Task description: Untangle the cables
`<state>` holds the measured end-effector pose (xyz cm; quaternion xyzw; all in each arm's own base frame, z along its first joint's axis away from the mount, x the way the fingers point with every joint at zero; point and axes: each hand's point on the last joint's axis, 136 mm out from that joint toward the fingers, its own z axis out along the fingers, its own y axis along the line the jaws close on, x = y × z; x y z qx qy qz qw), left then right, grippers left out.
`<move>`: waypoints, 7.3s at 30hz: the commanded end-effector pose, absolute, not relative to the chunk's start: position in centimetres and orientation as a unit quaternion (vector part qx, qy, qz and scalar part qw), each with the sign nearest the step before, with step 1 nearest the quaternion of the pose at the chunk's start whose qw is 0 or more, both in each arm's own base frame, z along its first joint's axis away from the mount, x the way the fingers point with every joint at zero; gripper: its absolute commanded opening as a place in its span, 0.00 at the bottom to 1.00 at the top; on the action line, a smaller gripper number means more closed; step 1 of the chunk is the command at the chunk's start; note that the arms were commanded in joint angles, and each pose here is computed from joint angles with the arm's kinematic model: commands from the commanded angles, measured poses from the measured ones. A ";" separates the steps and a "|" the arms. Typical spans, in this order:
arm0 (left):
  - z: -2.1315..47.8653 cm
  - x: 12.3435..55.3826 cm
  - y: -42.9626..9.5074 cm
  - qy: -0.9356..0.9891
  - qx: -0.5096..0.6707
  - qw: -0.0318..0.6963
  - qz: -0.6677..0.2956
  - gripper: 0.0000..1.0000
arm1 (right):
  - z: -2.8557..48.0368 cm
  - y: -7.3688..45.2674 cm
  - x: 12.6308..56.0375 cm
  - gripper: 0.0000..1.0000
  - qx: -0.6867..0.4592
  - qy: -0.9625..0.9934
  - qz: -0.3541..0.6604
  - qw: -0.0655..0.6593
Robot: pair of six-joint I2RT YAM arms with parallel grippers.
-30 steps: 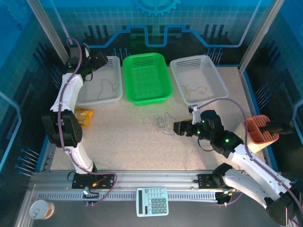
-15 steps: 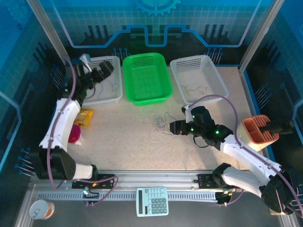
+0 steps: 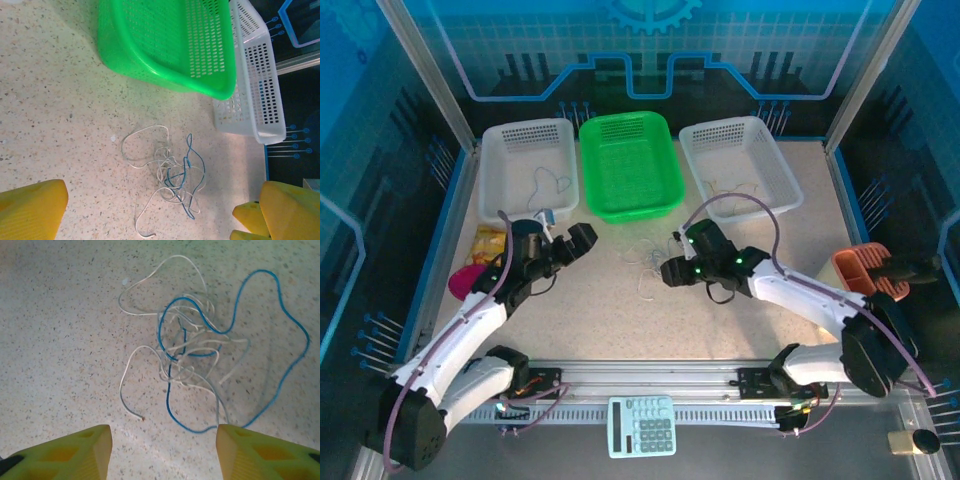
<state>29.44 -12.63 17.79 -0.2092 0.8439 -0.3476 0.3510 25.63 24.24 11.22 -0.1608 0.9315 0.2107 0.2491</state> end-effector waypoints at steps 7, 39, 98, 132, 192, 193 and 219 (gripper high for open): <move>19.9 30.2 -12.0 0.831 -0.211 0.390 -0.336 0.99 | 10.0 27.7 29.1 0.43 -0.165 0.943 0.159 0.243; 21.3 29.8 -12.0 0.820 -0.208 0.403 -0.349 0.99 | 7.9 28.9 32.1 0.00 -0.160 0.955 0.118 0.221; 15.0 27.8 -30.2 0.853 0.123 0.325 -0.390 0.68 | 24.2 26.7 28.8 0.00 -0.085 0.847 0.402 0.338; 10.2 26.9 -28.7 0.874 0.089 0.302 -0.371 0.00 | 30.6 23.3 29.2 0.00 -0.066 0.788 0.482 0.377; 33.7 30.5 -28.8 0.635 -0.112 0.407 -0.647 0.50 | 35.2 25.0 28.5 0.00 0.002 0.696 0.619 0.364; 33.7 30.6 -28.9 0.634 -0.113 0.406 -0.649 0.48 | 35.2 25.1 28.4 0.00 0.001 0.696 0.620 0.363; 44.1 29.3 -29.9 0.670 0.005 0.411 -0.618 0.00 | 30.4 20.1 27.2 0.75 -0.068 0.777 0.405 0.477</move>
